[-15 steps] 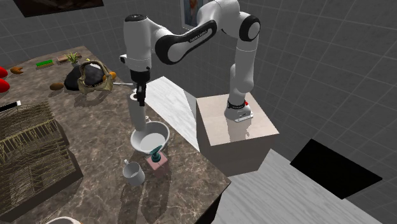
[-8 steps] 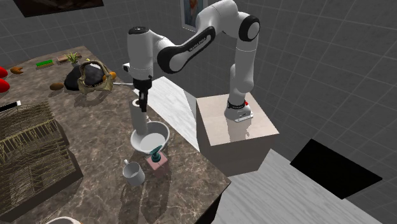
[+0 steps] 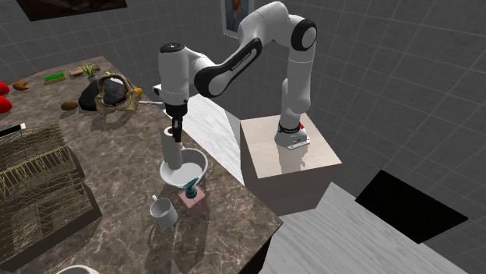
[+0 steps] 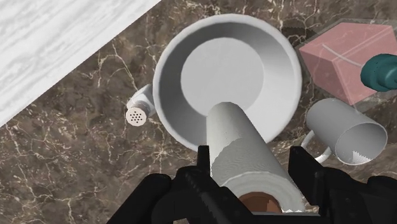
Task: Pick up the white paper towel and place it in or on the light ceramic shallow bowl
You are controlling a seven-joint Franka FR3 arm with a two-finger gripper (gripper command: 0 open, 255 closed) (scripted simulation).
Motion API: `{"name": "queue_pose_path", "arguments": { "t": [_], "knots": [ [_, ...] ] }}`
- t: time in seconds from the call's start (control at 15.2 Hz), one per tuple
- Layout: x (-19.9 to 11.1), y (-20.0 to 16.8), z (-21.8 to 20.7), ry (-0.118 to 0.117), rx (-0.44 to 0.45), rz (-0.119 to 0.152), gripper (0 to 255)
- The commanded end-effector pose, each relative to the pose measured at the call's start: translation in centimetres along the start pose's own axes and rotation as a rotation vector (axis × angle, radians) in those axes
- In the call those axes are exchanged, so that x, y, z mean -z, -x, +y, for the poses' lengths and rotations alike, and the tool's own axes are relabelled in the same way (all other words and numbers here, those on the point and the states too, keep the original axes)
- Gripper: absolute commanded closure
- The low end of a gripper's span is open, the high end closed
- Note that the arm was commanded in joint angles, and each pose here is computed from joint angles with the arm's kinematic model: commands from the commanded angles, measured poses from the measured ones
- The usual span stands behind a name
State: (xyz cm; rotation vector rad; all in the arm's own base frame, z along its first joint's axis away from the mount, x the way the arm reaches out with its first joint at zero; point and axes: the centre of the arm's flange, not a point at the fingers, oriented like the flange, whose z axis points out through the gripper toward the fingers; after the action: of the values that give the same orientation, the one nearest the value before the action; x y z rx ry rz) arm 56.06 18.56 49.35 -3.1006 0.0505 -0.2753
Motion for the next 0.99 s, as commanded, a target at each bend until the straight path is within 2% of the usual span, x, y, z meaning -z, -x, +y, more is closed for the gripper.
{"name": "queue_pose_path", "arguments": {
  "t": [0.0, 0.2, 0.26, 0.59, 0.86, 0.92],
  "knots": [
    [0.0, 0.0, 0.0, 0.000, 0.000, 0.000, 255],
    [0.0, 0.0, 0.0, 0.000, 0.000, 0.000, 255],
    [0.0, 0.0, 0.0, 0.000, 0.000, 0.000, 0],
    [0.0, 0.0, 0.0, 0.000, 0.000, 0.000, 0],
    [5.0, 0.0, 0.0, 0.000, 0.000, 0.000, 0],
    [5.0, 0.0, 0.0, 0.000, 0.000, 0.000, 0]
  ]
}}
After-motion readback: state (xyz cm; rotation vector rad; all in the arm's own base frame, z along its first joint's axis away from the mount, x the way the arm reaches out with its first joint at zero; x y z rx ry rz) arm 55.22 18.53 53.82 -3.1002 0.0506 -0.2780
